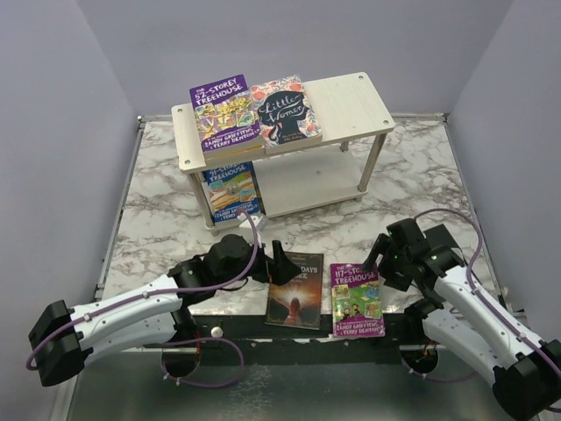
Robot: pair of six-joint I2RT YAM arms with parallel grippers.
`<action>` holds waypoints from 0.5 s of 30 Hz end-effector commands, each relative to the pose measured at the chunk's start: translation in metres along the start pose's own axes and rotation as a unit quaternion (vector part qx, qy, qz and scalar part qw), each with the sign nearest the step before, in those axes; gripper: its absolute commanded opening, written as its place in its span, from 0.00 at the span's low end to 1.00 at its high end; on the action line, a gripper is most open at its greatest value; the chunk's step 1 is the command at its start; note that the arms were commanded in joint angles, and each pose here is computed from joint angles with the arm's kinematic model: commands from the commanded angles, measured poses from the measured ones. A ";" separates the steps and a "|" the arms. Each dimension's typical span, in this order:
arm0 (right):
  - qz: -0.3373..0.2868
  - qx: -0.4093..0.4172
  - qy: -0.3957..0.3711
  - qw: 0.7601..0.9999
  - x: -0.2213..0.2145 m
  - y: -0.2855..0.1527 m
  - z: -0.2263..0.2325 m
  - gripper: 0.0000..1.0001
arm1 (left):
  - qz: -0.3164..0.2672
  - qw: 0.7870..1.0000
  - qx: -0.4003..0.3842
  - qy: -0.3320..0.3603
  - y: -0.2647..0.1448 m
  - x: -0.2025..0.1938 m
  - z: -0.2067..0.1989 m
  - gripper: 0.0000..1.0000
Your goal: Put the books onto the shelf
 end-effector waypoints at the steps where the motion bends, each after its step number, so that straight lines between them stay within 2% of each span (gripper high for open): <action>1: 0.015 -0.013 0.016 1.000 -0.008 0.014 -0.010 0.82 | -0.005 1.000 -0.022 -0.005 -0.005 -0.004 -0.001 0.99; 9: 0.082 0.023 0.008 0.996 -0.028 0.027 -0.020 0.81 | -0.003 0.999 -0.032 -0.005 -0.009 -0.009 0.000 0.99; 15: 0.105 0.046 0.013 0.993 -0.037 0.031 -0.024 0.72 | 0.001 1.000 -0.027 -0.011 -0.009 -0.015 0.005 0.99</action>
Point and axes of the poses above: each gripper's point midway between its finger pads, its own y axis out along the fingers, its own z axis along the line the jaws close on, x = y × z, the point moved 9 cm from there along -y, back along the fingers, and after that the axes turned 8 degrees about y, right-handed, at the moved point
